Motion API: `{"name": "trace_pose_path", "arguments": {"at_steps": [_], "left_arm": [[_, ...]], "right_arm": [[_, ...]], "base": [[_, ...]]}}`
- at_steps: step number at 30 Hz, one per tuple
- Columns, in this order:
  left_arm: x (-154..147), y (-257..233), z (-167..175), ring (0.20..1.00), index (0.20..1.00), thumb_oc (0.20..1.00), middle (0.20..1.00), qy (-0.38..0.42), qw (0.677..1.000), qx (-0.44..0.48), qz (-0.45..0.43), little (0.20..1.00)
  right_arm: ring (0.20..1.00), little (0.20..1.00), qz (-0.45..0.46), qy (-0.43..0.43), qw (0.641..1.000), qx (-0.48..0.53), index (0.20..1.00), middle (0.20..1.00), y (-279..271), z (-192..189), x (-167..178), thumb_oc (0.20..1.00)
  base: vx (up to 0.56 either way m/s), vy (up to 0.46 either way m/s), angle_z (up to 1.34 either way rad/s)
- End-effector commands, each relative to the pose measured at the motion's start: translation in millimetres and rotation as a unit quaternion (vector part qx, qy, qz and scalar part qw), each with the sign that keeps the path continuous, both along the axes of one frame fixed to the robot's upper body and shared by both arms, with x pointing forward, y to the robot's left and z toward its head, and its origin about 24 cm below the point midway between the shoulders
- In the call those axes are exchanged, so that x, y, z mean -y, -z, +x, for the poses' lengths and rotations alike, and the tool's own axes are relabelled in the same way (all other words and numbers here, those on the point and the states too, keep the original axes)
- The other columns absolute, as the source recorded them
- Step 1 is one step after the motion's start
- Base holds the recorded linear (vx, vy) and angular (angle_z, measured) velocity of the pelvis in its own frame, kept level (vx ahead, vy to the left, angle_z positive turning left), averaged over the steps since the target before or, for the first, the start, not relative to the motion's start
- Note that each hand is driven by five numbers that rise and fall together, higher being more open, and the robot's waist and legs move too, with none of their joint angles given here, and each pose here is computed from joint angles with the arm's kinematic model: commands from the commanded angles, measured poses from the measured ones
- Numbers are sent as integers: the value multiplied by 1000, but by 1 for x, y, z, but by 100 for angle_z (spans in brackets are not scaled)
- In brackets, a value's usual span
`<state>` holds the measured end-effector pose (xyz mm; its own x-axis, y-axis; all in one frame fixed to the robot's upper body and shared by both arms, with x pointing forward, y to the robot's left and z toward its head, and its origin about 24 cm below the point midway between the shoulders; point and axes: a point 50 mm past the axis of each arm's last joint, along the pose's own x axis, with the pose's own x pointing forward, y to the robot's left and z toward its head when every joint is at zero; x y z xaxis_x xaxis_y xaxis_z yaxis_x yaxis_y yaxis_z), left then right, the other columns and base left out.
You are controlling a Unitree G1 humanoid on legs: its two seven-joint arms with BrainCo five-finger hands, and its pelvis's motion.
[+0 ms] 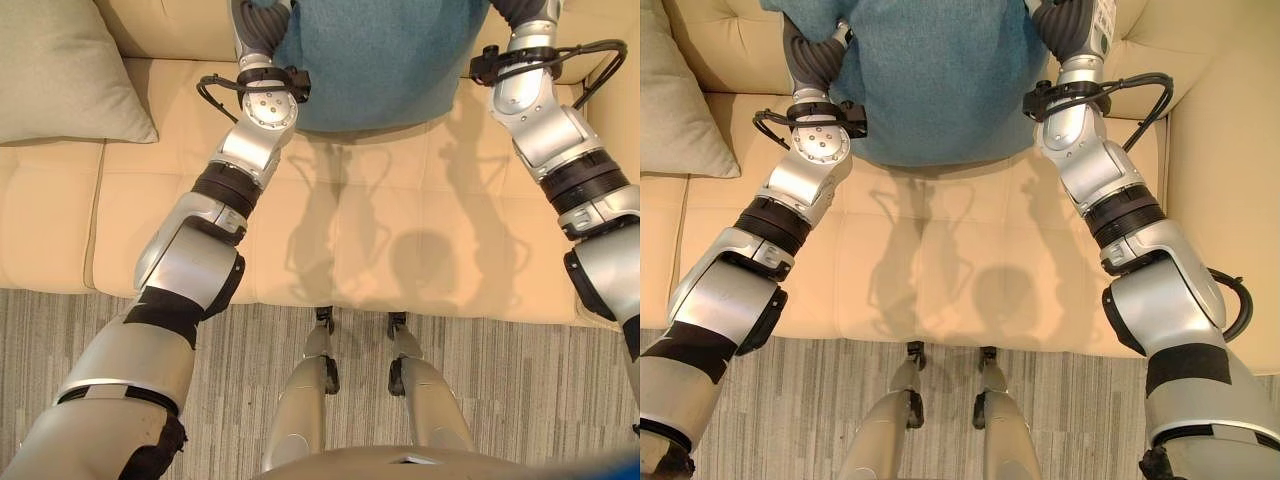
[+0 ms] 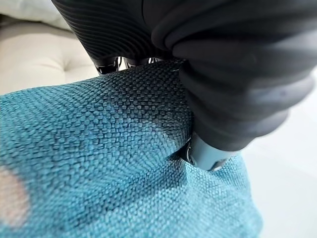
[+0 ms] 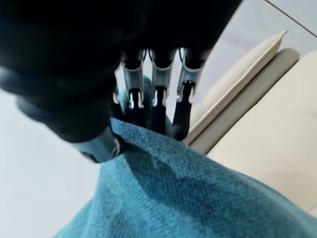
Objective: Pick up all the scattered cushions and arrange them neatly on the sofa.
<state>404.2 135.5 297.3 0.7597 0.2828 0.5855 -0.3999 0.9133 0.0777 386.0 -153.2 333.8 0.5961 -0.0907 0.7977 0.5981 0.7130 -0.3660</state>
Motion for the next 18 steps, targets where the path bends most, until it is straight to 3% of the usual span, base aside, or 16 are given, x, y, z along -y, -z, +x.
{"name": "trace_pose_path", "arguments": {"at_steps": [1, 9, 10, 11, 12, 13, 14, 16, 18], "left_arm": [[43, -76, -21, 200, 200, 200, 200, 74, 988, 131, 48, 200], [22, -56, -7, 200, 200, 200, 200, 43, 995, 76, 48, 200], [22, -56, -7, 288, 288, 288, 288, 43, 995, 76, 48, 288], [19, -51, -4, 1000, 1000, 1000, 1000, 43, 996, 60, 50, 1000], [15, -48, -2, 1000, 1000, 1000, 1000, 40, 997, 50, 51, 1000], [14, -46, -1, 1000, 1000, 1000, 1000, 40, 997, 45, 50, 1000], [9, -41, 2, 1000, 1000, 1000, 1000, 39, 998, 31, 44, 1000], [5, -39, 3, 1000, 1000, 1000, 1000, 36, 998, 23, 43, 1000], [-18, -38, 5, 1000, 1000, 1000, 1000, 12, 998, 5, 61, 1000]], "right_arm": [[200, 200, -7, -78, 992, 101, 200, 200, -60, -22, -37, 200], [200, 200, -1, -55, 997, 46, 200, 200, -40, -7, -23, 200], [200, 200, -1, -55, 997, 45, 200, 200, -40, -7, -23, 200], [200, 200, -2, -48, 998, 31, 200, 200, -36, -4, -20, 200], [445, 445, -6, -43, 999, 19, 445, 445, -33, -1, -18, 445], [893, 893, -8, -40, 999, 10, 893, 893, -31, 1, -17, 893], [1000, 1000, -9, -30, 999, -9, 1000, 1000, -26, 5, -13, 1000], [1000, 1000, -12, -26, 999, -17, 1000, 1000, -25, 6, -10, 1000], [1000, 1000, -32, 4, 999, -42, 1000, 1000, -21, 10, 6, 1000]], "base": [[0, 0, 0], [0, 0, 0], [0, 0, 0], [0, 0, 0], [0, 0, 0], [0, 0, 0], [0, 0, 0], [-13, -3, 2], [0, 0, 0]]}}
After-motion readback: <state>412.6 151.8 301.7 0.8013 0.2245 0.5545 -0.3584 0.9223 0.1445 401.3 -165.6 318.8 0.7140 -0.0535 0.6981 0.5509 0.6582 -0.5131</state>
